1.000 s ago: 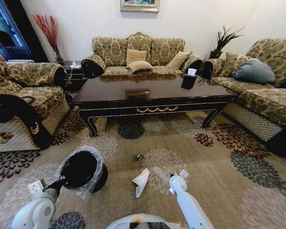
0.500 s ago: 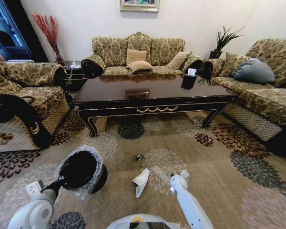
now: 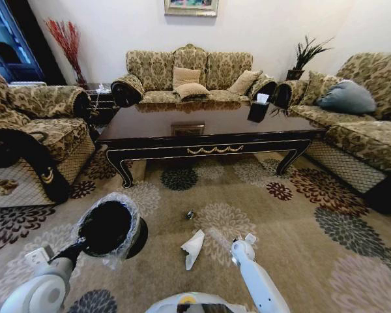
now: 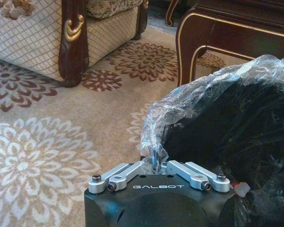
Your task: Move to the front of the table and pick up the trash from the floor, then place it into the trash bin.
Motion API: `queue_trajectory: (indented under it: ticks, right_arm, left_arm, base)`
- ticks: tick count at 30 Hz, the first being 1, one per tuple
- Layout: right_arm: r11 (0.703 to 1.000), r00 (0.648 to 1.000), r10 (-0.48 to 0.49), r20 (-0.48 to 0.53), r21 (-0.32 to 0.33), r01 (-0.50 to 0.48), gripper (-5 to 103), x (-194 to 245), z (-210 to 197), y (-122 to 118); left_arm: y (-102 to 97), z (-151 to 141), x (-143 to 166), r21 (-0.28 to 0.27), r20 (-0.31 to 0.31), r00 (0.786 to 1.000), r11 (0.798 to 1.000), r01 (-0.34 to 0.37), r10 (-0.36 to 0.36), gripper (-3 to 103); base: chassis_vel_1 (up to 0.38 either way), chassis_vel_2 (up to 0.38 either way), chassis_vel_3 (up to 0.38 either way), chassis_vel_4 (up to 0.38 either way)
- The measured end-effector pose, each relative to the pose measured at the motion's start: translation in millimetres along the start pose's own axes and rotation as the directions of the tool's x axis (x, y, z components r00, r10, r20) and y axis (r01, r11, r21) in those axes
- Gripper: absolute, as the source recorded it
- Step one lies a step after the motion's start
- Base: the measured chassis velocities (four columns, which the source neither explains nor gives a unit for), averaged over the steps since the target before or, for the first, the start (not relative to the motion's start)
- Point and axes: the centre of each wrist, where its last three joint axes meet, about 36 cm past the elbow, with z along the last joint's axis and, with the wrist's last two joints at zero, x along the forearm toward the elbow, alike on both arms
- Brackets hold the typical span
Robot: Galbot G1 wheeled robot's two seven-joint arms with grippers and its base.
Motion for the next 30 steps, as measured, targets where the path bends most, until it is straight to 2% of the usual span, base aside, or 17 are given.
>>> queue_trajectory:
  ticks: [1, 2, 3, 5, 7, 8, 10, 11, 23, 24, 25, 26, 30]
  right_arm:
    - [1.0, 1.0, -0.003, 0.004, 0.001, 0.003, 39, 1, 0, 0]
    - [1.0, 1.0, -0.005, 0.011, 0.002, 0.005, 28, 2, 1, -1]
    - [1.0, 1.0, -0.006, 0.013, 0.002, 0.006, 23, 2, 1, -1]
    - [1.0, 1.0, -0.004, 0.017, 0.003, 0.004, 23, 2, 1, -2]
    - [1.0, 1.0, 0.004, 0.024, 0.008, -0.005, 13, -1, 2, -4]
    - [1.0, 1.0, 0.004, 0.024, 0.008, -0.005, 13, -1, 2, -4]
    - [1.0, 0.999, 0.012, 0.031, 0.008, -0.012, 3, -3, 2, -6]
    - [1.0, 0.999, 0.014, 0.035, 0.007, -0.014, 1, -4, 1, -7]
    - [1.0, 0.997, 0.005, 0.083, 0.004, -0.006, 0, -1, -12, -26]
    - [1.0, 0.996, -0.002, 0.085, 0.001, 0.002, -3, 2, -13, -25]
    - [1.0, 0.996, -0.009, 0.086, 0.001, 0.009, 2, 4, -13, -24]
    - [1.0, 0.996, -0.009, 0.086, 0.001, 0.009, 2, 4, -13, -24]
    - [0.999, 0.994, -0.042, 0.104, -0.017, 0.044, 24, 7, -13, -15]
  left_arm:
    - [-0.6, 0, 0, 0.0, -0.001, 1.0, 1.0, -0.002, 0.002, 2]
    - [-1.3, 1, 0, -0.001, -0.003, 1.0, 1.0, -0.004, 0.004, 2]
    - [-2.1, 1, 0, -0.002, -0.005, 1.0, 1.0, -0.006, 0.006, 2]
    - [-2.7, 2, 0, -0.003, -0.007, 1.0, 1.0, -0.008, 0.008, 2]
    - [-4.4, 3, -1, -0.006, -0.01, 1.0, 1.0, -0.014, 0.014, 2]
    - [-4.4, 3, -1, -0.006, -0.01, 1.0, 1.0, -0.014, 0.014, 2]
    - [-6.8, 4, -2, -0.011, -0.014, 1.0, 1.0, -0.021, 0.02, 2]
    - [-8.4, 5, -3, -0.014, -0.019, 1.0, 1.0, -0.023, 0.023, 2]
    - [-23.6, 20, -21, -0.022, -0.055, 0.998, 0.999, -0.043, 0.042, 2]
    - [-23.2, 20, -23, -0.024, -0.057, 0.998, 0.999, -0.043, 0.041, 2]
    - [-22.4, 21, -24, -0.026, -0.06, 0.997, 0.999, -0.041, 0.039, 2]
    - [-22.4, 21, -24, -0.026, -0.06, 0.997, 0.999, -0.041, 0.039, 2]
    - [-19.4, 23, -26, -0.029, -0.067, 0.997, 0.999, -0.032, 0.03, 2]
  base:
    - [0.0, 0.0, 0.0, 0.0]
    - [0.0, 0.0, 0.0, 0.0]
    - [0.0, 0.0, 0.0, 0.0]
    - [0.0, 0.0, 0.0, 0.0]
    - [0.0, 0.0, 0.0, 0.0]
    - [0.0, 0.0, 0.0, 0.0]
    - [0.0, 0.0, 0.0, 0.0]
    - [0.0, 0.0, 0.0, 0.0]
    - [0.0, 0.0, 0.0, 0.0]
    - [0.0, 0.0, 0.0, 0.0]
    - [0.0, 0.0, 0.0, 0.0]
    - [0.0, 0.0, 0.0, 0.0]
    - [0.0, 0.0, 0.0, 0.0]
